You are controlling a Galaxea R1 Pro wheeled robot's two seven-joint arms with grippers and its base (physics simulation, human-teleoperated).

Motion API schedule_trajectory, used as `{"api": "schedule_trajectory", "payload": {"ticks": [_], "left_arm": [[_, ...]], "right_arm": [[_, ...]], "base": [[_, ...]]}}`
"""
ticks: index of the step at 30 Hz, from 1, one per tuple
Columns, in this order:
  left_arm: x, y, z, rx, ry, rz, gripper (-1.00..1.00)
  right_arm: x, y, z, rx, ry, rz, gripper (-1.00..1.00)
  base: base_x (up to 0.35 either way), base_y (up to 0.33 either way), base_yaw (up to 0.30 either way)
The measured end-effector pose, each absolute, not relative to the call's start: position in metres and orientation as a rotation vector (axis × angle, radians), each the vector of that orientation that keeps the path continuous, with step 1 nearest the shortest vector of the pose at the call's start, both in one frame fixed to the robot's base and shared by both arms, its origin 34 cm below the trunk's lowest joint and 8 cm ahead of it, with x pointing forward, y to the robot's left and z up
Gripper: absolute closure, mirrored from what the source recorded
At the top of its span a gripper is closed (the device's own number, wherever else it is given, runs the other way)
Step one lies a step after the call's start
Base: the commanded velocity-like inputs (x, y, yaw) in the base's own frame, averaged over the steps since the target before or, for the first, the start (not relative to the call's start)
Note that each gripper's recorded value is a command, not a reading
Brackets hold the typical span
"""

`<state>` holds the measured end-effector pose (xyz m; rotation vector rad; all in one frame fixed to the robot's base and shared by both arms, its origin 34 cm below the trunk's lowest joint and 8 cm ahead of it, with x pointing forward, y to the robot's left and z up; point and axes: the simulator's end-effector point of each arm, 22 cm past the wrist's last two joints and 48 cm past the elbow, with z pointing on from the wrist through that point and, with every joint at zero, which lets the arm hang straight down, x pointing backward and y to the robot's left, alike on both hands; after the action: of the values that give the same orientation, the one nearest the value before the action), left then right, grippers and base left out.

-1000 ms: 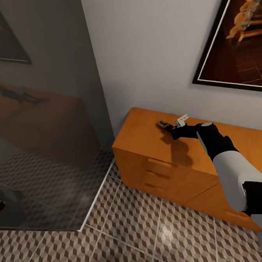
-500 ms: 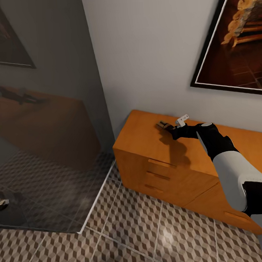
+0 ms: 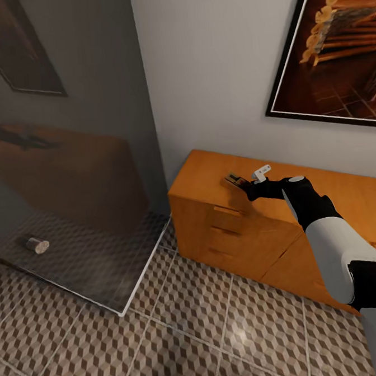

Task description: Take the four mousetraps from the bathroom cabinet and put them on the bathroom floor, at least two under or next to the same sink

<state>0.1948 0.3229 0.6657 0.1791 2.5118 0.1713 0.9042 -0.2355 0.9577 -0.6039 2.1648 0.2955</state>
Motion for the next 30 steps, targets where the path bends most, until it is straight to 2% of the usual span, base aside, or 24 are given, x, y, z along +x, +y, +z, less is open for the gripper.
{"api": "schedule_trajectory", "payload": {"ticks": [12, 30], "left_arm": [[0.201, 0.324, 0.668, 0.177, 2.492, 0.174, 1.00], [0.211, 0.324, 0.670, 0.174, 2.463, 0.175, 1.00]], "right_arm": [[0.902, -0.234, 0.968, -0.604, 2.158, 0.297, 1.00], [0.898, -0.235, 0.983, -0.604, 2.143, 0.292, 1.00]], "base": [[-0.280, 0.218, 0.000], [-0.340, 0.015, 0.000]]}}
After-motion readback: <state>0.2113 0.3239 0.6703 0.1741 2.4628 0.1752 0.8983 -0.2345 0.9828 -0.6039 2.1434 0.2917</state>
